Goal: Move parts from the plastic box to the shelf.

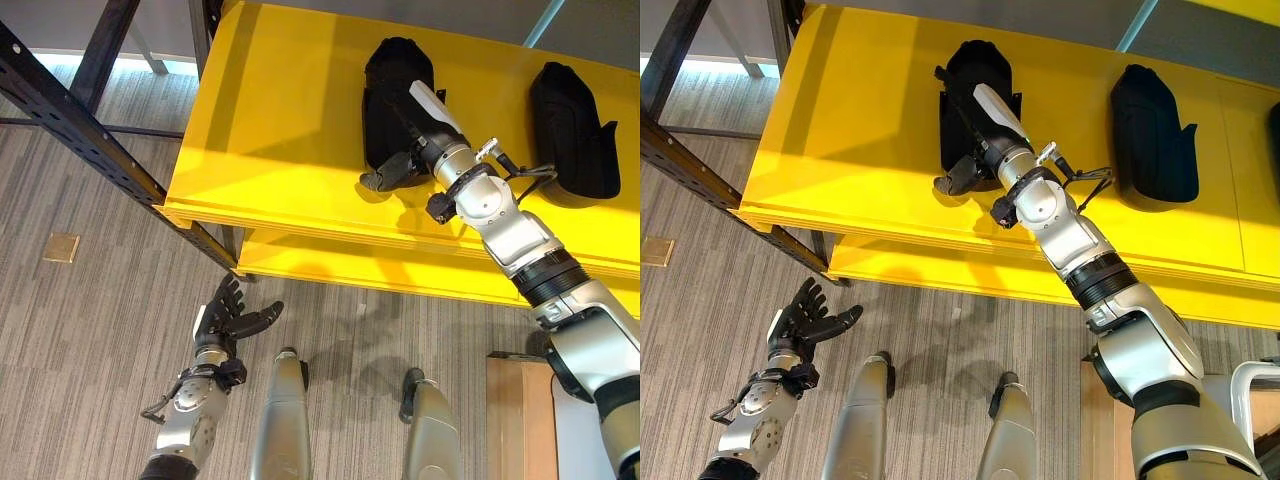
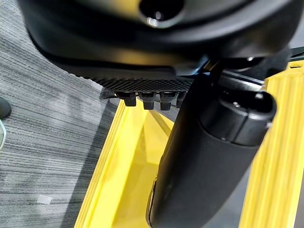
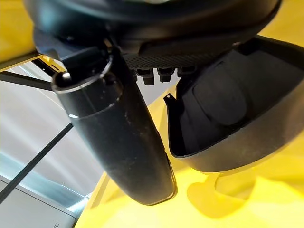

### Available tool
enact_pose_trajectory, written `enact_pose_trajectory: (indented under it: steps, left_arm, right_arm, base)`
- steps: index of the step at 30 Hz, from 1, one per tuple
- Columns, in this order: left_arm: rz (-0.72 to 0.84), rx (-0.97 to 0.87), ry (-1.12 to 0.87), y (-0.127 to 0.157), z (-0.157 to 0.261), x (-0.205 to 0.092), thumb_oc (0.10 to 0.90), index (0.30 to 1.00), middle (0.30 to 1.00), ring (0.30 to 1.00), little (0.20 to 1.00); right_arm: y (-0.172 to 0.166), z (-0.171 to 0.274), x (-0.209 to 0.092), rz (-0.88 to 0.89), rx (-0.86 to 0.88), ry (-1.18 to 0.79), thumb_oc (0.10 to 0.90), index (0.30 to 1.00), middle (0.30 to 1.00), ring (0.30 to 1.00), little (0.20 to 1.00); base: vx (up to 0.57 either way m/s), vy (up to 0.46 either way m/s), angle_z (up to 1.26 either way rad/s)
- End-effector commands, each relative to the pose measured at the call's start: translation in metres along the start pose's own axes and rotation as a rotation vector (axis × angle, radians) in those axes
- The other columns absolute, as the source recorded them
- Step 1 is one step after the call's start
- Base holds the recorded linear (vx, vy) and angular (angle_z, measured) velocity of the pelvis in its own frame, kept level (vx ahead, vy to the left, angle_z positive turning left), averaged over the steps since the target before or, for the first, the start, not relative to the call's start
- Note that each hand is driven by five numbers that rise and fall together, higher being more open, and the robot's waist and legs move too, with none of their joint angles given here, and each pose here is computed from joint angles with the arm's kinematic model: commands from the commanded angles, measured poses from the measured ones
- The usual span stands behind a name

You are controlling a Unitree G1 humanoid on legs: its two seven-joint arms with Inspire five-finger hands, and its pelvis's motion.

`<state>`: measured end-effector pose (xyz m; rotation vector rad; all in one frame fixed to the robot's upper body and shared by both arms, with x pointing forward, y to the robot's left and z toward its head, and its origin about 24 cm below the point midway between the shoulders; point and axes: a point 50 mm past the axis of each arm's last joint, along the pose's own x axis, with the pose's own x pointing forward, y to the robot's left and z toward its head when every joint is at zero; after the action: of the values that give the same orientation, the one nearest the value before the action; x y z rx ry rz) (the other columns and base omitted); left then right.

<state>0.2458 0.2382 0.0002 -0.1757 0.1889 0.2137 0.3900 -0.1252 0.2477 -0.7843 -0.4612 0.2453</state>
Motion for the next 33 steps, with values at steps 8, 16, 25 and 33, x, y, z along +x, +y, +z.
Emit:
enact_pose_trajectory:
  steps: [8,16,25,33]
  left_arm:
    - [-0.001,-0.001,-0.154,0.002,0.026,0.0,0.9,1.0,1.0,1.0,1.0]
    - [-0.006,0.014,-0.151,0.002,0.026,0.0,0.9,1.0,1.0,1.0,1.0]
    - [0.003,0.011,-0.148,0.002,0.025,-0.001,0.9,1.0,1.0,1.0,1.0]
    - [0.012,0.002,-0.142,0.002,0.022,-0.002,0.9,1.0,1.0,1.0,1.0]
  right_arm:
    - [-0.026,0.041,0.004,-0.145,0.113,-0.213,0.9,1.0,1.0,1.0,1.0]
    - [-0.034,0.049,0.0,-0.168,0.122,-0.258,0.9,1.0,1.0,1.0,1.0]
    - [-0.044,0.06,-0.016,-0.205,0.159,-0.359,0.9,1.0,1.0,1.0,1.0]
    - [-0.049,0.062,-0.033,-0.233,0.19,-0.419,0.9,1.0,1.0,1.0,1.0]
  base:
    - [0.0,0.0,0.0]
    - [0.0,0.0,0.0]
    - [0.0,0.0,0.0]
    - [0.0,0.0,0.0]
